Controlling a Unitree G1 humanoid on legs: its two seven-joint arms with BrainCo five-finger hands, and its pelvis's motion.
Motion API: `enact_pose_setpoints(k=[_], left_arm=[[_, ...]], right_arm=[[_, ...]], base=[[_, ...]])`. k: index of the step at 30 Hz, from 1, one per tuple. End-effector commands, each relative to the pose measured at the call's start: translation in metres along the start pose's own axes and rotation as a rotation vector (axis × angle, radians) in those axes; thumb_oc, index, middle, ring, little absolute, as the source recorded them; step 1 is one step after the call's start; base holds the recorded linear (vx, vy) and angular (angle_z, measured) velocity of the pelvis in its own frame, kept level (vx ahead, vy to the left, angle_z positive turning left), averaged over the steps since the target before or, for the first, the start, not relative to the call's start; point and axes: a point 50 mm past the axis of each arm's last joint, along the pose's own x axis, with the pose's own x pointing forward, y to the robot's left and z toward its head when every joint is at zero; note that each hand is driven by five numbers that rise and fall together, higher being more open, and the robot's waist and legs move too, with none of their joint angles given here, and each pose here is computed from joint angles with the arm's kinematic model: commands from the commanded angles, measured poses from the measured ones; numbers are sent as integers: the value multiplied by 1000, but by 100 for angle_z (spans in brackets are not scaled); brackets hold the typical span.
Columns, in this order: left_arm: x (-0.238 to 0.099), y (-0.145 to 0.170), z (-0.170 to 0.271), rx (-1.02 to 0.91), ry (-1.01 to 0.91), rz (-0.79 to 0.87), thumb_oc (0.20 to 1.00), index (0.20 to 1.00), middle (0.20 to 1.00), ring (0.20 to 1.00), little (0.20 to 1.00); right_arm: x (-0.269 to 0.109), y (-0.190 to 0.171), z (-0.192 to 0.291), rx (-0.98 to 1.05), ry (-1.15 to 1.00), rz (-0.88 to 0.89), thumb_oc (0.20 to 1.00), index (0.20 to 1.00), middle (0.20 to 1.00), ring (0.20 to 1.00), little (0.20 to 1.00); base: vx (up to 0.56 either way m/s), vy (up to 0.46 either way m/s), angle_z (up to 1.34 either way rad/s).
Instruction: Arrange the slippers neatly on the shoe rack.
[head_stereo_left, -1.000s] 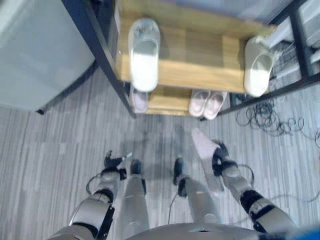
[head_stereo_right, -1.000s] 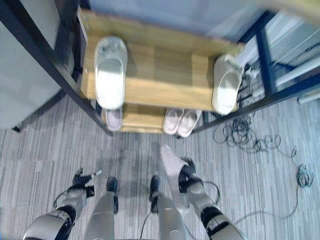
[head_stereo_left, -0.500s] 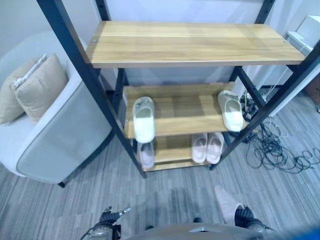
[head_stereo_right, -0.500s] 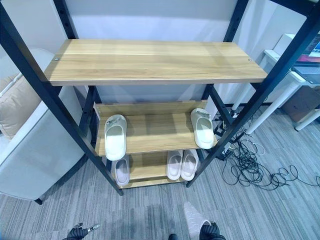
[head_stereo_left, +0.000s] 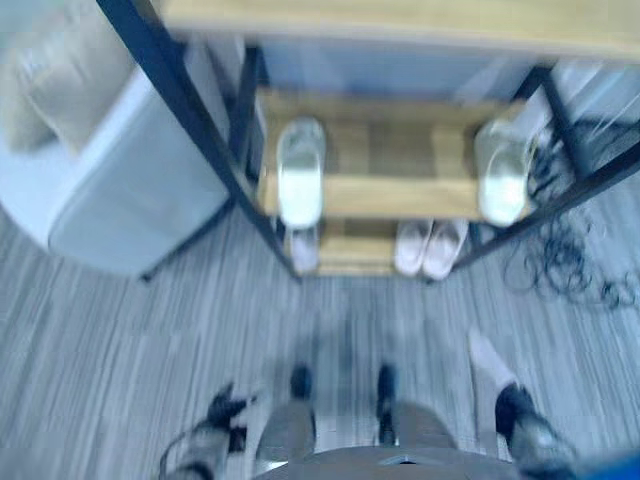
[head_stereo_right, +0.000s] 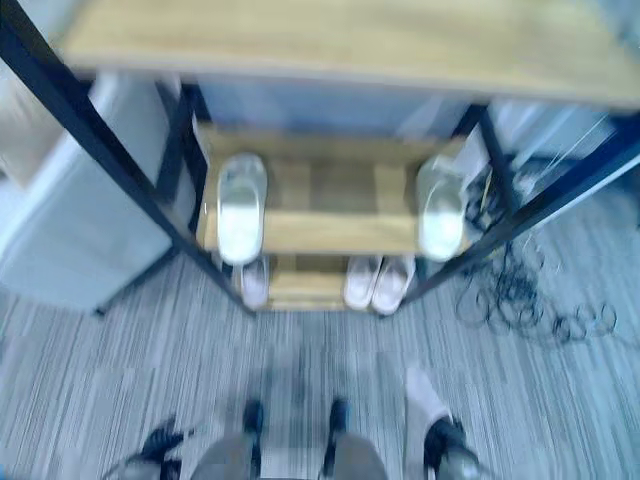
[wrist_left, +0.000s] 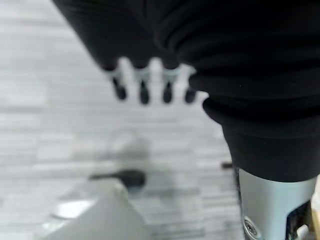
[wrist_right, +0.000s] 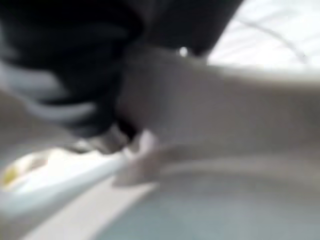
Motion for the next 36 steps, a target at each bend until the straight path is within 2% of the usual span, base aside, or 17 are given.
enact_pose_setpoints(k=[1, 3, 5, 6, 7, 8, 10, 11, 15, 16, 17, 19, 22, 25, 31, 36], left_arm=[[3, 7, 21, -153, -109, 71, 1000, 1000, 1000, 1000, 1000], [5, 6, 37, -181, -156, 68, 1000, 1000, 1000, 1000, 1000], [9, 5, 74, -247, -276, 80, 1000, 1000, 1000, 1000, 1000], [9, 5, 74, -247, -276, 80, 1000, 1000, 1000, 1000, 1000], [8, 8, 98, -308, -356, 95, 1000, 1000, 1000, 1000, 1000], [8, 8, 98, -308, -356, 95, 1000, 1000, 1000, 1000, 1000], [3, 11, 132, -412, -474, 104, 1000, 1000, 1000, 1000, 1000], [3, 11, 132, -412, -474, 104, 1000, 1000, 1000, 1000, 1000], [-3, 19, 159, -436, -574, 121, 1000, 1000, 1000, 1000, 1000], [-6, 19, 164, -442, -601, 123, 1000, 1000, 1000, 1000, 1000], [-6, 19, 165, -443, -601, 123, 1000, 1000, 1000, 1000, 1000], [-9, 18, 170, -439, -630, 110, 1000, 1000, 1000, 1000, 1000], [-19, 11, 170, -398, -680, 81, 1000, 1000, 1000, 1000, 1000], [-22, 6, 169, -343, -701, 69, 1000, 1000, 1000, 1000, 1000], [-27, 12, 163, -296, -730, 87, 1000, 1000, 1000, 1000, 1000], [-38, 14, 185, -263, -846, 107, 1000, 1000, 1000, 1000, 1000]], right_arm=[[1, -3, 33, -101, -180, 0, 200, 200, 200, 200, 200], [6, 3, 53, -122, -239, 12, 200, 200, 200, 200, 200], [9, 21, 114, -167, -443, 42, 200, 200, 200, 200, 200], [9, 21, 114, -167, -443, 42, 200, 200, 200, 200, 200], [5, 32, 155, -184, -581, 49, 200, 200, 200, 200, 200], [5, 32, 155, -185, -581, 49, 200, 200, 200, 200, 200], [-7, 47, 225, -210, -799, 26, 200, 200, 200, 200, 200], [-7, 47, 225, -210, -799, 26, 200, 200, 200, 200, 200], [-28, 42, 296, -230, -998, -71, 200, 200, 200, 200, 200], [-41, 36, 329, -221, -1079, -115, 200, 200, 200, 200, 200], [-41, 37, 329, -222, -1080, -115, 200, 200, 200, 200, 200], [-55, 29, 360, -247, -1153, -171, 200, 200, 200, 200, 200], [-93, 20, 411, -262, -1312, -247, 200, 200, 200, 200, 200], [-112, 14, 423, -194, -1402, -266, 200, 200, 200, 200, 200], [-123, 17, 427, -223, -1464, -288, 200, 200, 200, 200, 200], [-144, 34, 436, -88, -1576, -268, 200, 200, 200, 200, 200]], base=[[-141, 34, 26], [-100, 28, 19], [-43, 27, 36], [-89, 56, 25], [-56, 40, 5], [-74, 50, -1], [0, 0, 0], [17, 0, -4], [73, -3, 9], [94, 19, 5], [108, 19, 9], [125, 7, 10], [290, 103, 16], [262, 12, 11], [110, 69, 24], [-21, 0, -16]])
